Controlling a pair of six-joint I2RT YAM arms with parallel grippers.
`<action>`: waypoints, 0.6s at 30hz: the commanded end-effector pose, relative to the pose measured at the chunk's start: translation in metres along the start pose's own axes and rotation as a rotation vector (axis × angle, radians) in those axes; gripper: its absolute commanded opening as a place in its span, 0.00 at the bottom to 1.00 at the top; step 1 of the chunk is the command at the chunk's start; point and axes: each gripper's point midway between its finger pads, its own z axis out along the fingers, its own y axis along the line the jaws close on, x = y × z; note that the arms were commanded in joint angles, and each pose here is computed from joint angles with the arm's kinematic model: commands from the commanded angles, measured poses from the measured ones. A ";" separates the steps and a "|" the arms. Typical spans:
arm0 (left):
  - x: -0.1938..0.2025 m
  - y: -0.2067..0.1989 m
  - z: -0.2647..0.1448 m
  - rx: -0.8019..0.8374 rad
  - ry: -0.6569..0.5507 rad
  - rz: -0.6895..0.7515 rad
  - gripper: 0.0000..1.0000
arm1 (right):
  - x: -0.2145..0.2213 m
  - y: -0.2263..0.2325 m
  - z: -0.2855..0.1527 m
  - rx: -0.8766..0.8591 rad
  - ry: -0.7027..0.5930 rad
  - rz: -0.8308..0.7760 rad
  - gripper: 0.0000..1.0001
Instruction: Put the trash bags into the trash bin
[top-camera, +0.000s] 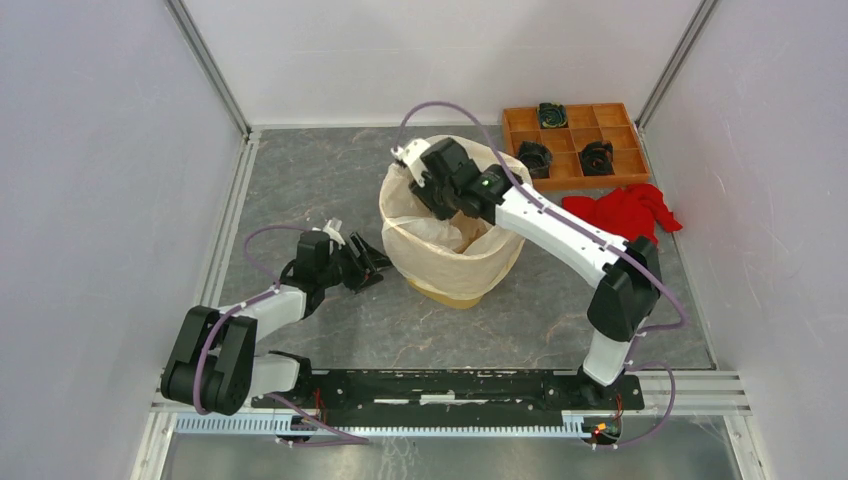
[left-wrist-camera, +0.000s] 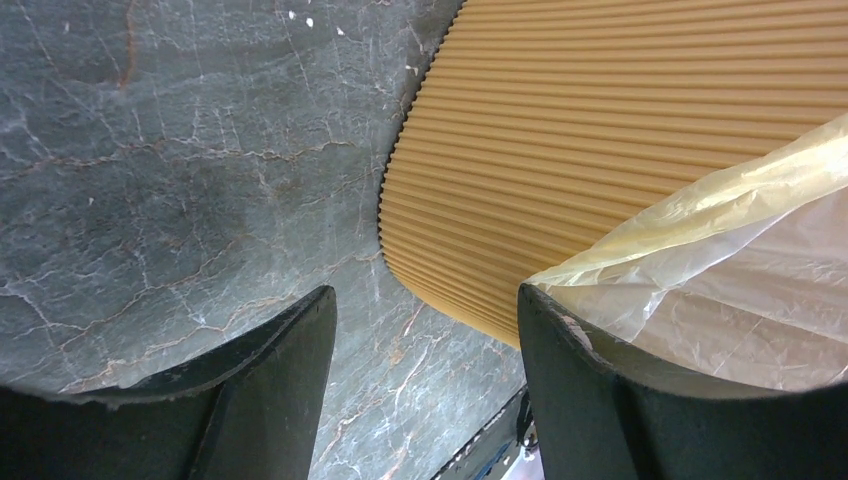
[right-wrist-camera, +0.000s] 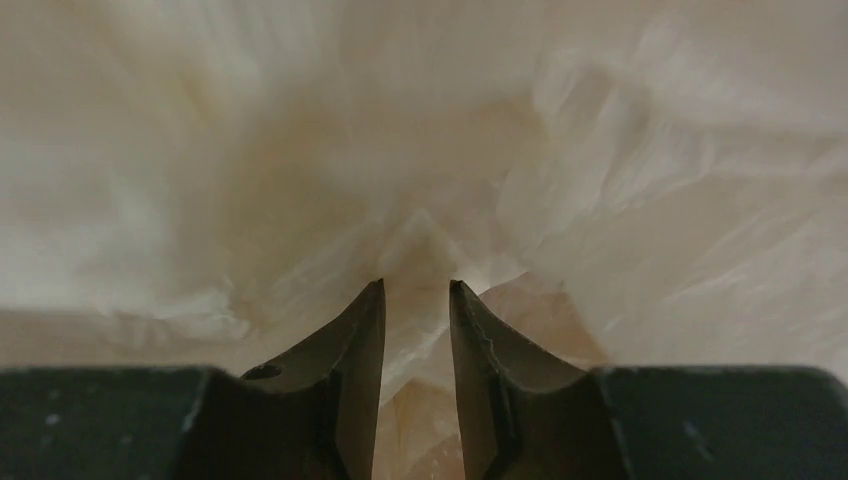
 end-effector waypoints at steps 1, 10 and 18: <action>-0.010 -0.003 0.001 0.004 -0.059 0.039 0.73 | 0.036 0.016 -0.002 -0.069 0.058 -0.012 0.37; -0.010 -0.006 0.001 0.009 -0.064 0.041 0.72 | 0.029 0.047 0.059 -0.149 -0.033 0.126 0.55; -0.010 -0.001 -0.010 -0.025 -0.104 0.058 0.72 | 0.047 0.054 0.091 -0.132 -0.045 0.182 0.62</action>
